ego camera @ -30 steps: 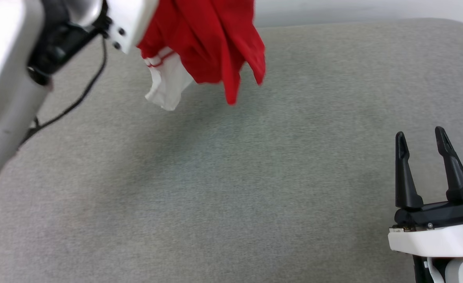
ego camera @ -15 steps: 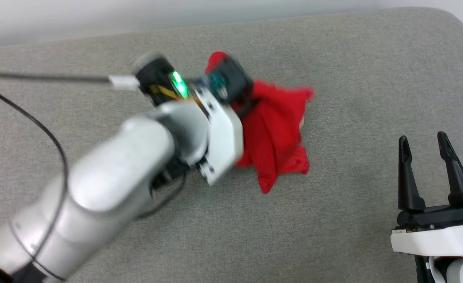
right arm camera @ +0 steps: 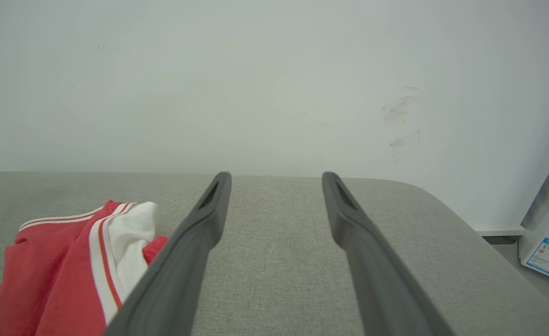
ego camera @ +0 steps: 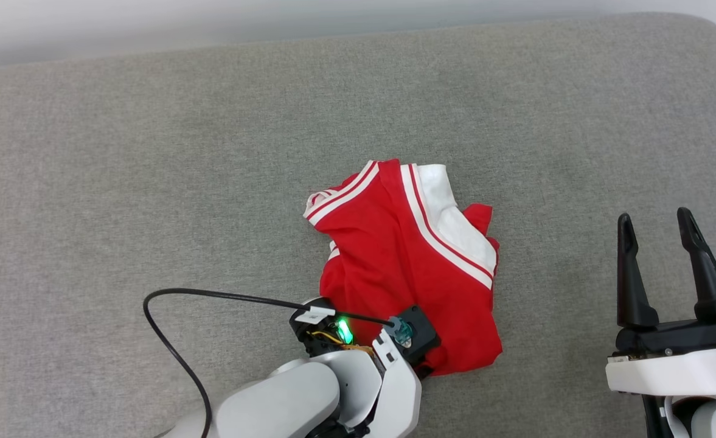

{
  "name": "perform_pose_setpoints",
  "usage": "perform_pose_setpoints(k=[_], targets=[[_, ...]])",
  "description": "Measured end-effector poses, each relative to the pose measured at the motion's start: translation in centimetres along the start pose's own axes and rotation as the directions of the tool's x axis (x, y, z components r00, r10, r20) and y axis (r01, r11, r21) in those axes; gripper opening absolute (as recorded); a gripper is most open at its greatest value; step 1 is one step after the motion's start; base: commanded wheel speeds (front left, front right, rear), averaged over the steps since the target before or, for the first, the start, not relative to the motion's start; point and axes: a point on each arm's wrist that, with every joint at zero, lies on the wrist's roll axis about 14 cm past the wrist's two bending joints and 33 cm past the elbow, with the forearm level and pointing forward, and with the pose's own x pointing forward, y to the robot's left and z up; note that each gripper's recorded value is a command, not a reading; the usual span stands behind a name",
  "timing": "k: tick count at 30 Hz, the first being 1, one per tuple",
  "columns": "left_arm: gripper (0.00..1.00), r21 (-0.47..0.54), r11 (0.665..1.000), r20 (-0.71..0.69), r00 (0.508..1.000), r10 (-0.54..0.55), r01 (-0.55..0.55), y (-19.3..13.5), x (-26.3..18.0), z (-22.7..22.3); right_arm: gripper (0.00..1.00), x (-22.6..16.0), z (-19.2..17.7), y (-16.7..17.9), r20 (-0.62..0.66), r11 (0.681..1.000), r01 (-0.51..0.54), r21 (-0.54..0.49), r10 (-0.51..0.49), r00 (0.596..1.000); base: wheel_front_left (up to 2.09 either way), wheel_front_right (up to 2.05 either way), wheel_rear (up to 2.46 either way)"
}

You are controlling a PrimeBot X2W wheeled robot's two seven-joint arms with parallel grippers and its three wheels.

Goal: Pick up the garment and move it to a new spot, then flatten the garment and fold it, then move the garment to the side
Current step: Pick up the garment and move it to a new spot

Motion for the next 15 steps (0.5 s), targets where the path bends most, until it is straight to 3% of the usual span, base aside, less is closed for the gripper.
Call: perform_pose_setpoints(k=[2, 3, 7, 12, 13, 14, 15], targets=[[0.00, 0.008, 1.000, 0.010, 1.000, 0.010, -0.010, 0.1, 0.0, 0.0, 1.00, 0.0, 0.0, 0.1, 0.001, 1.000, -0.003, 0.002, 0.003, 1.000, 0.00, 0.00, 0.00], [1.00, 0.015, 1.000, 0.026, 1.000, 0.015, -0.016, 0.1, 0.0, 0.3, 1.00, 0.0, 0.1, 0.2, 0.002, 1.000, -0.005, 0.003, 0.005, 1.000, 0.00, 0.00, 0.00], [1.00, 0.025, 0.996, 0.173, 0.981, 0.083, -0.088, 1.0, -0.9, 3.3, 1.00, -0.5, 0.1, 0.4, -0.001, 1.000, -0.013, 0.005, 0.013, 1.000, 0.00, 0.00, 0.00], [1.00, 0.016, 0.982, 0.369, 0.914, 0.167, -0.186, 2.0, -3.2, 7.6, 1.00, -1.1, 0.5, 0.7, 0.004, 1.000, -0.020, 0.008, 0.020, 1.000, 0.00, 0.00, 0.00], [1.00, 0.012, 0.976, 0.412, 0.891, 0.192, -0.216, 2.4, -3.9, 8.5, 1.00, -1.3, 0.6, 0.8, 0.008, 1.000, -0.023, 0.008, 0.023, 1.000, 0.00, 0.00, 0.00], [1.00, -0.009, 0.958, 0.491, 0.834, 0.253, -0.285, 3.3, -5.6, 10.1, 1.00, -1.5, 0.9, 1.0, 0.014, 1.000, -0.029, 0.008, 0.028, 1.000, 0.00, 0.00, 0.00], [1.00, -0.009, 0.958, 0.491, 0.834, 0.253, -0.285, 3.3, -5.6, 10.1, 1.00, -1.5, 0.9, 1.0, 0.014, 1.000, -0.029, 0.008, 0.028, 1.000, 0.00, 0.00, 0.00]])
